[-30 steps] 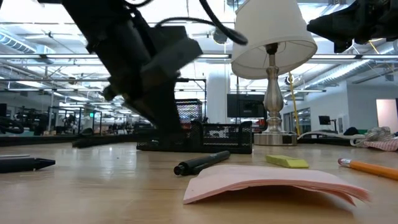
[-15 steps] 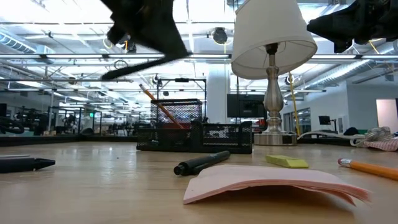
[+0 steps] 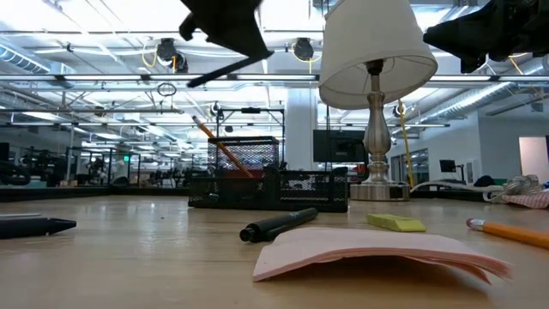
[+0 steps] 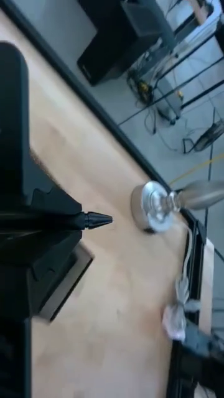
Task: Pick and place office supplies into organizer
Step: Put the black pen into the black desk organizer
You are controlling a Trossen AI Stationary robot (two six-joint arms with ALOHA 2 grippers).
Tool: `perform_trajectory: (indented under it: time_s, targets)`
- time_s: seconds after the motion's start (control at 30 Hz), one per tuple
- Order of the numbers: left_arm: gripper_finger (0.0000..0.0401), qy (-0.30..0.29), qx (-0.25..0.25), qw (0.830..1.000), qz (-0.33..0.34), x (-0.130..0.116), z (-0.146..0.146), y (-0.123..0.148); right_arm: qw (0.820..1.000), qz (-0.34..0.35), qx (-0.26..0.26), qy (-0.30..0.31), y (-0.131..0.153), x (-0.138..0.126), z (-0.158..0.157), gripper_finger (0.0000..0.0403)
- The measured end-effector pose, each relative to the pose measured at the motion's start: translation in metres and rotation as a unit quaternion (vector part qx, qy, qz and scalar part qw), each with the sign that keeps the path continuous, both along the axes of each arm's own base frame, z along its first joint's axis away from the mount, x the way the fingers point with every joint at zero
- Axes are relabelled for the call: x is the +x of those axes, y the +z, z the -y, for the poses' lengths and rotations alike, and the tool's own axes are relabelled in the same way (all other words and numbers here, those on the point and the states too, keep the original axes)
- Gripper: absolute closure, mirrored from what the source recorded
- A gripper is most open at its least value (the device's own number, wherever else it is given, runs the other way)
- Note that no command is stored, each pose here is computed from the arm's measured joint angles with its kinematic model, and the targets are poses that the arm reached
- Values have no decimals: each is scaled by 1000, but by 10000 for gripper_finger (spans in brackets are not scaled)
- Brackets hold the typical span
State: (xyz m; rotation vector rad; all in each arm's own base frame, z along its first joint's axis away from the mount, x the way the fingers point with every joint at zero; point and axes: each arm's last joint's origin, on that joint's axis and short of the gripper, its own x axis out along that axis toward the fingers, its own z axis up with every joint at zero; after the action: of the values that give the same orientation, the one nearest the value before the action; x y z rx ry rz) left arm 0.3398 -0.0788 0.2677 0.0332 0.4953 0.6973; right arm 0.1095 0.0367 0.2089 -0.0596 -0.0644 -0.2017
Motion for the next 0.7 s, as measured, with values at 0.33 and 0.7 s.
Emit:
perform_trajectory:
  time_s: [0.33, 0.7]
  targets:
    - [370, -2, 29, 999, 18, 18, -43, 12, 1000, 0, 0, 0, 0, 0, 0, 341]
    - [378, -27, 58, 992, 112, 14, -63, -26, 1000, 0, 0, 0, 0, 0, 0, 337]
